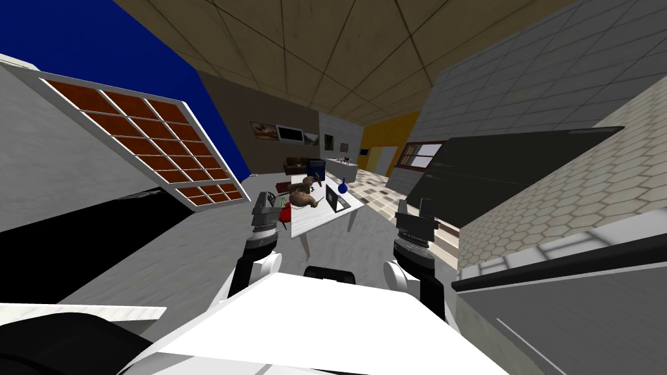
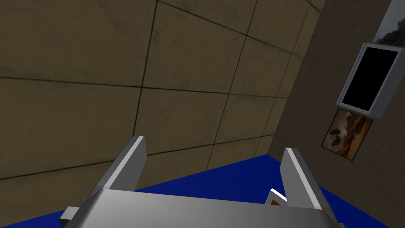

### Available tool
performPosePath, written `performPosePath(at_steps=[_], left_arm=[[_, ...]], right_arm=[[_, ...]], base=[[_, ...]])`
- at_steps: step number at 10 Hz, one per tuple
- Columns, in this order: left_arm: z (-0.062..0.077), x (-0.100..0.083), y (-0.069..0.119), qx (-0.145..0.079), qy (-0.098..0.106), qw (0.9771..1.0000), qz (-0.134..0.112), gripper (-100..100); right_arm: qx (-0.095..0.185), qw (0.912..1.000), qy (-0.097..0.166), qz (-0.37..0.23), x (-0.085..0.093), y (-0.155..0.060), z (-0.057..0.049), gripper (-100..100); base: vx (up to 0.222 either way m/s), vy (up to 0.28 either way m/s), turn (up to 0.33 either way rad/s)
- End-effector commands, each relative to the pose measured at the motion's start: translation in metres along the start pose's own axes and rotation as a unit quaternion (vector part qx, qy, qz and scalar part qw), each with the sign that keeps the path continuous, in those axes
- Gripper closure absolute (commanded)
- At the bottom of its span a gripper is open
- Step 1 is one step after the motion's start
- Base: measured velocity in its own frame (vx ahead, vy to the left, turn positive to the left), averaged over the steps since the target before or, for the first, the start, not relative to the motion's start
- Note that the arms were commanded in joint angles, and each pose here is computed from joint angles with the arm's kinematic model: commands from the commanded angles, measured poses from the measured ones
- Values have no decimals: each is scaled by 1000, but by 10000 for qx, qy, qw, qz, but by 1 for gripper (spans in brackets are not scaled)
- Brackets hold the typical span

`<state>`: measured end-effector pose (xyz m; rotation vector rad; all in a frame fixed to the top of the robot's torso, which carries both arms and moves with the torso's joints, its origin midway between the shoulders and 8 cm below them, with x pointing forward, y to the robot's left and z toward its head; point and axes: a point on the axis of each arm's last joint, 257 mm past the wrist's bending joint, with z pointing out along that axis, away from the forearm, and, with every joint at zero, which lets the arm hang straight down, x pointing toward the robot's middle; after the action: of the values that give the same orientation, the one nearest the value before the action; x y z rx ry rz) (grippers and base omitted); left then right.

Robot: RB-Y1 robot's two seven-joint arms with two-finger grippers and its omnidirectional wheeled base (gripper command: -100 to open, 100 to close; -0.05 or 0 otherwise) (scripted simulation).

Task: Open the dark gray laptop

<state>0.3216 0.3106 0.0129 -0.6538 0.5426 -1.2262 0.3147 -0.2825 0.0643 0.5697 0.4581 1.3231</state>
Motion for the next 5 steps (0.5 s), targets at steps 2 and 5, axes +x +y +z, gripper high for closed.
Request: performPosePath(at_steps=[2, 5], left_arm=[[0, 0, 0, 0, 0, 10000, 0, 0], [1, 4, 2, -67, 286, 9995, 139, -100]], right_arm=[[0, 10000, 0, 0, 0, 0, 0, 0], [2, 10000, 0, 0, 0, 0, 0, 0]], base=[[0, 0, 0], [20, -22, 9]])
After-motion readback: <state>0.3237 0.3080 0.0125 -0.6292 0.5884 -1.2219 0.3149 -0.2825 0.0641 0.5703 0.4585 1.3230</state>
